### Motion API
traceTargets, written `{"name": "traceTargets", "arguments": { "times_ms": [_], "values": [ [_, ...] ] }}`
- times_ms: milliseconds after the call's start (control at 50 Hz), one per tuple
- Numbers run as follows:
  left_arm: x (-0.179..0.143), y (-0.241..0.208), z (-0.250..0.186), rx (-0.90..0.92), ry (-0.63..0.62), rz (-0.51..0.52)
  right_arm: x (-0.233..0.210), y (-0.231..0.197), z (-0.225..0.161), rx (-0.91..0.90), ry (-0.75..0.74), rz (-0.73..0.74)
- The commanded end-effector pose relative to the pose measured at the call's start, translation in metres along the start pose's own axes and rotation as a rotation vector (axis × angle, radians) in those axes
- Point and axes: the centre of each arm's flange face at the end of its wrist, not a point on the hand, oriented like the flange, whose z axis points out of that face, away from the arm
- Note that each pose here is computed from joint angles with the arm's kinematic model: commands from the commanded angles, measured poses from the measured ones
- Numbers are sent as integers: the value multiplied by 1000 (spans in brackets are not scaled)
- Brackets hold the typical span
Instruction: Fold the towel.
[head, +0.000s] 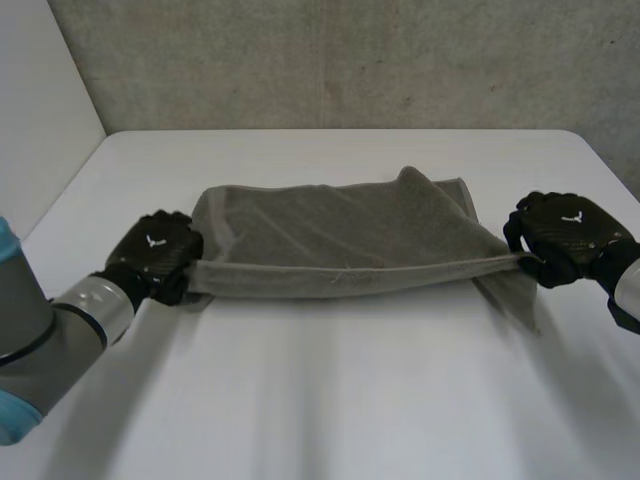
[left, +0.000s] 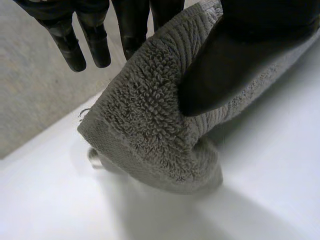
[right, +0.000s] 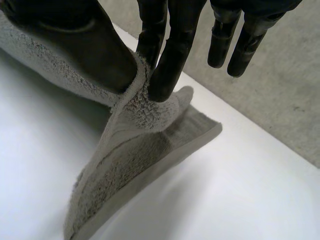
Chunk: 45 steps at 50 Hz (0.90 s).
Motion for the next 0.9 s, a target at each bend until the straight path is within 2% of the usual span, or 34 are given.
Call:
{"name": "traceTargets", "arguments": {
  "times_ms": [20, 60, 100, 160, 280, 380, 500, 580, 700, 800, 900],
  "values": [
    [-18, -54, -17, 157, -67, 48, 9, -36, -11, 67, 27, -39],
    [-29, -87, -26, 260, -111, 69, 11, -49, -15, 91, 35, -55],
    [-33, -102, -31, 308, -129, 73, 16, -69, -21, 129, 53, -84],
    [-37, -119, -39, 358, -138, 58, 17, -77, -24, 142, 58, -96],
    [-44, -122, -42, 356, -151, 42, 19, -86, -26, 157, 62, -114],
    [-51, -101, -21, 291, -148, 23, 22, -91, -20, 164, 72, -126],
    [-56, -75, 14, 207, -129, -10, 17, -89, 12, 135, 88, -134],
    [-59, -60, 46, 177, -111, -21, 4, -84, 43, 105, 113, -221],
    [-70, -48, 81, 175, -117, -20, 0, -78, 68, 106, 153, -308],
    [-75, -47, 91, 176, -138, -21, 7, -84, 91, 199, 229, -345],
    [-72, -45, 89, 166, -132, -26, 5, -83, 91, 214, 223, -348]
  ]
}}
